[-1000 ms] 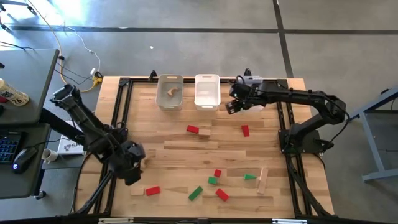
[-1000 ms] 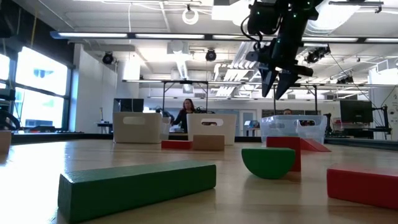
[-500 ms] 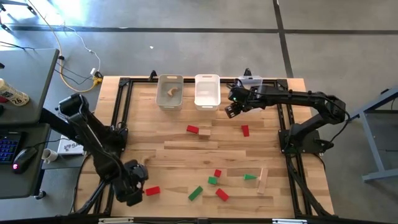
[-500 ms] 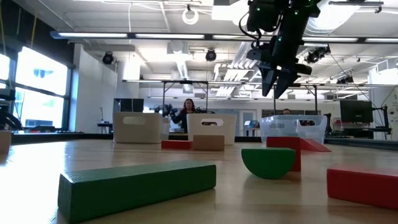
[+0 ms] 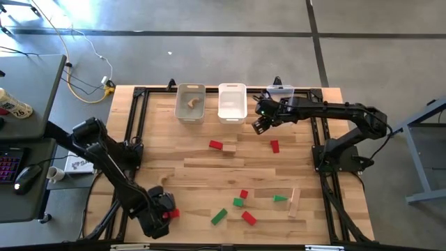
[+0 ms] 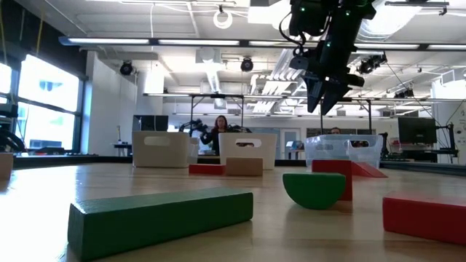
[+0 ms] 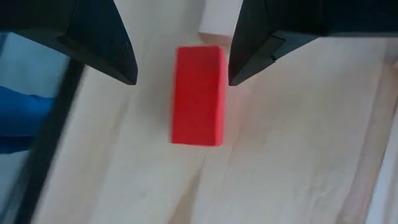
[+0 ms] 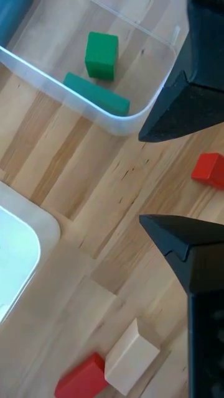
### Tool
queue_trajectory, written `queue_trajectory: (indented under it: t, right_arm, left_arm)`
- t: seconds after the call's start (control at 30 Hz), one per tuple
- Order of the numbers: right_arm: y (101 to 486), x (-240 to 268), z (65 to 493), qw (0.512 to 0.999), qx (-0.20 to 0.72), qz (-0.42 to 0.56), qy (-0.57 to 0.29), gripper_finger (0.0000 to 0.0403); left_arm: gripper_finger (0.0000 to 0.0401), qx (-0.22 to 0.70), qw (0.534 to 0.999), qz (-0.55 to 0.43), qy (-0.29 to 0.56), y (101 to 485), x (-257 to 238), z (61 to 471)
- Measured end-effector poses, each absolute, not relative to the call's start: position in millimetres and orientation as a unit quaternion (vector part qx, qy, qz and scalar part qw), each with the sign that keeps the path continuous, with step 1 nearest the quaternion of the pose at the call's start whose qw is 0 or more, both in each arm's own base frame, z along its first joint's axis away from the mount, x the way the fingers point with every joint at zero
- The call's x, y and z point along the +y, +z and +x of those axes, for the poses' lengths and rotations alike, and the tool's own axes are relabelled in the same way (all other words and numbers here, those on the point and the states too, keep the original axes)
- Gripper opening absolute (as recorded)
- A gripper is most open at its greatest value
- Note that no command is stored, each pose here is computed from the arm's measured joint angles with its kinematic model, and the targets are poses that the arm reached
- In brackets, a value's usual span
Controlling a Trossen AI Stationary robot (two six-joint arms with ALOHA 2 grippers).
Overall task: Sort & place blocks by color
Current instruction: Put the red block into the white bin
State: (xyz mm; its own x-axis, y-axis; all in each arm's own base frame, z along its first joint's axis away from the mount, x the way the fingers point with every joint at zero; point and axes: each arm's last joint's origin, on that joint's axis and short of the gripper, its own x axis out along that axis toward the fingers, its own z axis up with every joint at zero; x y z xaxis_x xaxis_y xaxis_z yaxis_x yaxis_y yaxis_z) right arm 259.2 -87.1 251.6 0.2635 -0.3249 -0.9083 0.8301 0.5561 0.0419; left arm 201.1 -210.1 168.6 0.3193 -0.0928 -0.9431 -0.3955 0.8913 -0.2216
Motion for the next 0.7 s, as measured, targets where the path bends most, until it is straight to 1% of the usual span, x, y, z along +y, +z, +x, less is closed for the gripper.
queue_trajectory:
  t: [0.27, 0.4, 0.47, 0.57, 0.7]
  right_arm:
    - [251, -87, 259, 0.749, 0.476, 0.262, -0.38, 0.0188]
    - [251, -87, 258, 0.748, 0.478, 0.262, -0.379, 0.0188]
    - [251, -87, 258, 0.748, 0.478, 0.261, -0.379, 0.0188]
    - [251, -87, 258, 0.748, 0.477, 0.263, -0.379, 0.0188]
    - [252, -85, 260, 0.752, 0.476, 0.26, -0.375, 0.0188]
  left_arm:
    - [0.0239, 0.593, 0.763, -0.217, 0.135, 148, -215, 205]
    - [0.0238, 0.592, 0.762, -0.22, 0.144, 145, -215, 206]
    - [0.0231, 0.59, 0.764, -0.218, 0.145, 145, -215, 206]
    - [0.0203, 0.591, 0.767, -0.208, 0.138, 145, -215, 207]
    - [0.0142, 0.591, 0.771, -0.198, 0.133, 145, -212, 209]
